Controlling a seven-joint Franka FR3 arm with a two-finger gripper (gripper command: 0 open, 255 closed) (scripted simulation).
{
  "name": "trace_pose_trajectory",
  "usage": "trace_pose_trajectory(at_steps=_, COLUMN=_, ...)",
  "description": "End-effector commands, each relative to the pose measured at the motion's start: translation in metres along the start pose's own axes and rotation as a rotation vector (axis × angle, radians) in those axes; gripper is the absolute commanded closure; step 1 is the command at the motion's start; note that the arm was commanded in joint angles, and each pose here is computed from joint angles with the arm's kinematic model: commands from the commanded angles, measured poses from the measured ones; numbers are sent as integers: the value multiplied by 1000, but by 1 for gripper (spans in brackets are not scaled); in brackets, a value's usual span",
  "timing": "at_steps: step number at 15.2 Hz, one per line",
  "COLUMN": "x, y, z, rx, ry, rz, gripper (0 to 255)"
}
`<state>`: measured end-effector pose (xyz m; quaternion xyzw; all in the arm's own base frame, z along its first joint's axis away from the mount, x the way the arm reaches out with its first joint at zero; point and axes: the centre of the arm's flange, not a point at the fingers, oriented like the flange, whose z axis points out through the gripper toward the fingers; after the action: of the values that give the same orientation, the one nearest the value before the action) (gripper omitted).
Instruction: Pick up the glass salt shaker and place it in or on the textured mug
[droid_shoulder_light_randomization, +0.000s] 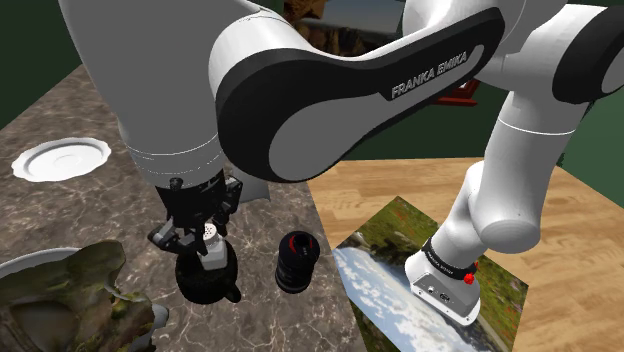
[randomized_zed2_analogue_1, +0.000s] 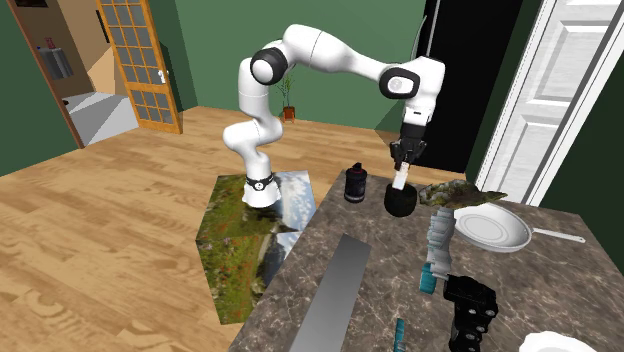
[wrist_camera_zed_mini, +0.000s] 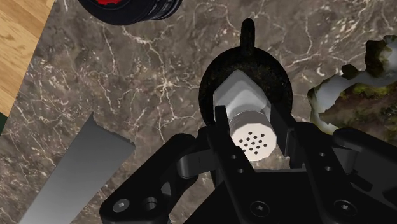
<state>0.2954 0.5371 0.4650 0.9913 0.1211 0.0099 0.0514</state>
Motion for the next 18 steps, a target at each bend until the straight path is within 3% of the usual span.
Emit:
trace_pose_trajectory(at_steps=1, x=0, y=0, z=0, rx=0, ry=0, rz=0, gripper=255)
trace_pose_trajectory(at_steps=2, x=0, y=0, z=0, rx=0, ry=0, rz=0, gripper=0)
trace_pose_trajectory(at_steps=7, x=0, y=0, z=0, rx=0, ry=0, rz=0, gripper=0)
trace_pose_trajectory(at_steps=11, x=0, y=0, z=-50, rx=0, ry=0, rz=0, gripper=0)
trace_pose_trajectory(at_steps=18, x=0, y=0, z=-50, rx=0, ry=0, rz=0, gripper=0)
